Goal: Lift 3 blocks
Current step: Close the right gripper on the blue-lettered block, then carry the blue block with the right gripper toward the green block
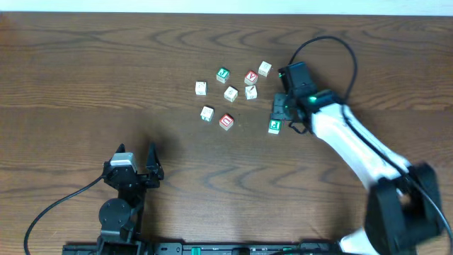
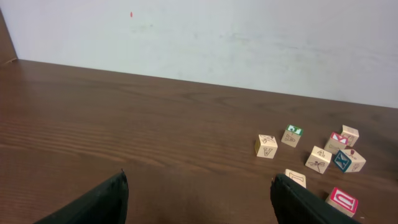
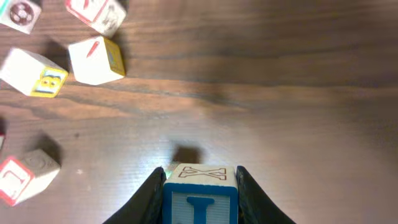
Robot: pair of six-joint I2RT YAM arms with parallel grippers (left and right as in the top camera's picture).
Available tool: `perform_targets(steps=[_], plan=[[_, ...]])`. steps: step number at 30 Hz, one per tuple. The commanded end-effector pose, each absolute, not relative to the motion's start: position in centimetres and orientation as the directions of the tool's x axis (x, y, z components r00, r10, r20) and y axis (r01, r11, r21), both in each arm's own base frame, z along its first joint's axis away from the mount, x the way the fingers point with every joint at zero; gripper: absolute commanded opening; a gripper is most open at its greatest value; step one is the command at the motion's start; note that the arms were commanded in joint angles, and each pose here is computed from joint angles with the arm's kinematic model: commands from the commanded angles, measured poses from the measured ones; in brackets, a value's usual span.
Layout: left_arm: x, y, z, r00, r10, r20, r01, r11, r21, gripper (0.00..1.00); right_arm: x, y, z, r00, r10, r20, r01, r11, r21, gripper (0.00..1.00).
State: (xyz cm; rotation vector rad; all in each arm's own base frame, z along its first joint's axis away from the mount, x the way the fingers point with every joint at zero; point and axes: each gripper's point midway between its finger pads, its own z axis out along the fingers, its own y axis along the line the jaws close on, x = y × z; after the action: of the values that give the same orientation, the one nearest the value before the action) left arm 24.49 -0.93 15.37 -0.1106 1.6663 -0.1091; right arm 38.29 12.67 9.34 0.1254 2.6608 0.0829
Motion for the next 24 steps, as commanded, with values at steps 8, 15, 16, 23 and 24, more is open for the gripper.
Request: perform_targets(steps=[8,15,16,23,24], plan=[[24.4,-0.6,13.7,-0.148,-0.14,-0.979,-0.033,0.99,-0.137,0.74,34.0,12.2,9.9,-0.929,0.024,-0.37,0.015,1.0,0.027,0.02],[24.4,-0.6,13.7,-0.148,-0.14,-0.979,-0.033,0.99,-0.137,0.74,32.6,17.3,6.2,-0.955,-0.035,-0.296,-0.059,0.995,0.075,0.02],[24.4,-0.6,13.7,-0.148,-0.14,-0.979,-0.033,0.99,-0.137,0.74,32.2,17.9,5.6,-0.96,-0.038,-0.277,-0.062,0.995,0.077,0.02],[24.4,-0.6,13.7,-0.148,-0.14,-0.979,-0.033,0.99,-0.137,0.74,30.7,20.3,1.6,-0.977,-0.074,-0.198,-0.088,0.994,0.06,0.02],[24.4,-0.6,13.7,-0.149,-0.14,-0.979,-0.033,0.99,-0.137,0.74,30.6,20.5,1.0,-0.979,-0.08,-0.189,-0.092,0.994,0.057,0.02]])
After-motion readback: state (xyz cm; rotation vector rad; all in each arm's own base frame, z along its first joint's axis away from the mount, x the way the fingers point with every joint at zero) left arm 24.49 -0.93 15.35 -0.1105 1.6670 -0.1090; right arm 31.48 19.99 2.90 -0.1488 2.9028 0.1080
